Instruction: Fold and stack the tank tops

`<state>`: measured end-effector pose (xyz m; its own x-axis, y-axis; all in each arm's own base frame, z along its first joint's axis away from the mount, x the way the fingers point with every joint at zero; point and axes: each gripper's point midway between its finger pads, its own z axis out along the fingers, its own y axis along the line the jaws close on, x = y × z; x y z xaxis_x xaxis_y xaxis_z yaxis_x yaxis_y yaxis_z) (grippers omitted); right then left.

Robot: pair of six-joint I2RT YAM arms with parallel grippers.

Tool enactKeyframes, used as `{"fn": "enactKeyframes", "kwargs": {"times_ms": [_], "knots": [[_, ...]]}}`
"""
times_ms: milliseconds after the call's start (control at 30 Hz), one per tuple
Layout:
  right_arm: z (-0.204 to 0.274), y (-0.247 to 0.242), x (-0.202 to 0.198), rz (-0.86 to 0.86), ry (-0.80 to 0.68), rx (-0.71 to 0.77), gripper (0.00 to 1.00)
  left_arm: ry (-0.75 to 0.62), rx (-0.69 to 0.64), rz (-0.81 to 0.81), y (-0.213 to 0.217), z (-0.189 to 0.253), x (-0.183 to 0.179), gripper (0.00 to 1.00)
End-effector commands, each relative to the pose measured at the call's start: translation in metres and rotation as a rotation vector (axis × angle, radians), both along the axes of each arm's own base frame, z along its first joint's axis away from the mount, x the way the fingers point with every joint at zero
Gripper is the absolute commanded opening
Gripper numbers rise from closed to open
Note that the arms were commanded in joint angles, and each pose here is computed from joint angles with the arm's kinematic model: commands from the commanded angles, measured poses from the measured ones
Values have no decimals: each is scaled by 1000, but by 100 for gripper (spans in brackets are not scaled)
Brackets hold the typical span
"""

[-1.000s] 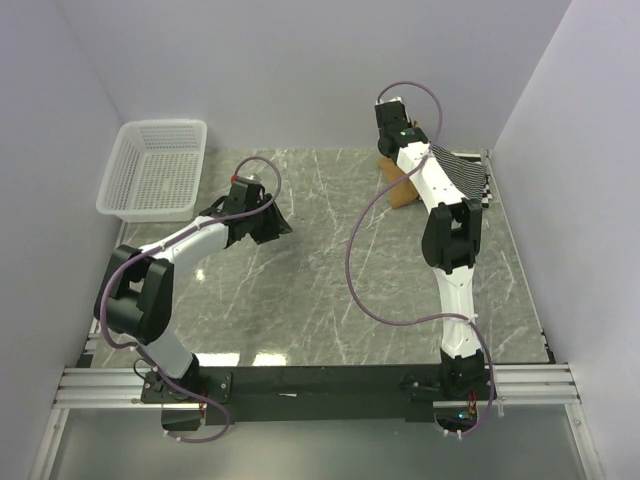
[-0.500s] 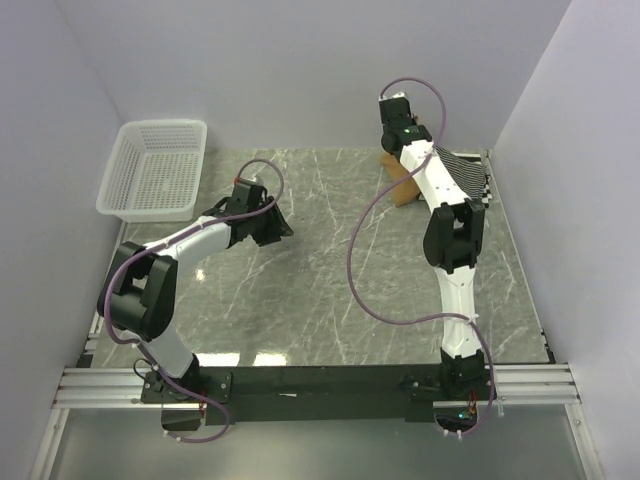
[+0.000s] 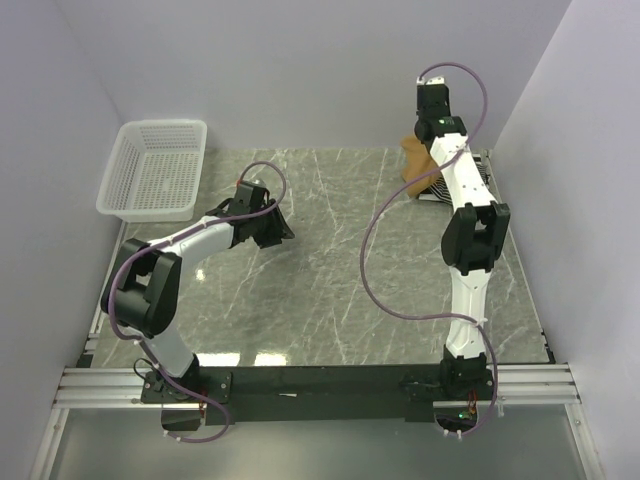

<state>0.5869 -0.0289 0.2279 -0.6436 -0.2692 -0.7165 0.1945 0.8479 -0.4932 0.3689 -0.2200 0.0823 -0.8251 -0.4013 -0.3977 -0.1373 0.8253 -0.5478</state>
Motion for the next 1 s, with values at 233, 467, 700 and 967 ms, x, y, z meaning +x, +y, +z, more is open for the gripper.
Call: {"fn": "enactKeyframes", "kwargs": {"times_ms": [233,467,700,967], "knots": [[41,15,0,43,-109,86,0,-24,-18,-30,-9,5,5,48],[42,15,0,37,-107,63,0,-23,-28,-36,-12,4,4,48],[1,-7,0,-20,-45,106,1,-20,-26,-53,-17,3,1,49],[-32,-37,-9,-174,-8,260,71,-34,-26,-65,-22,7,-3,50]]}}
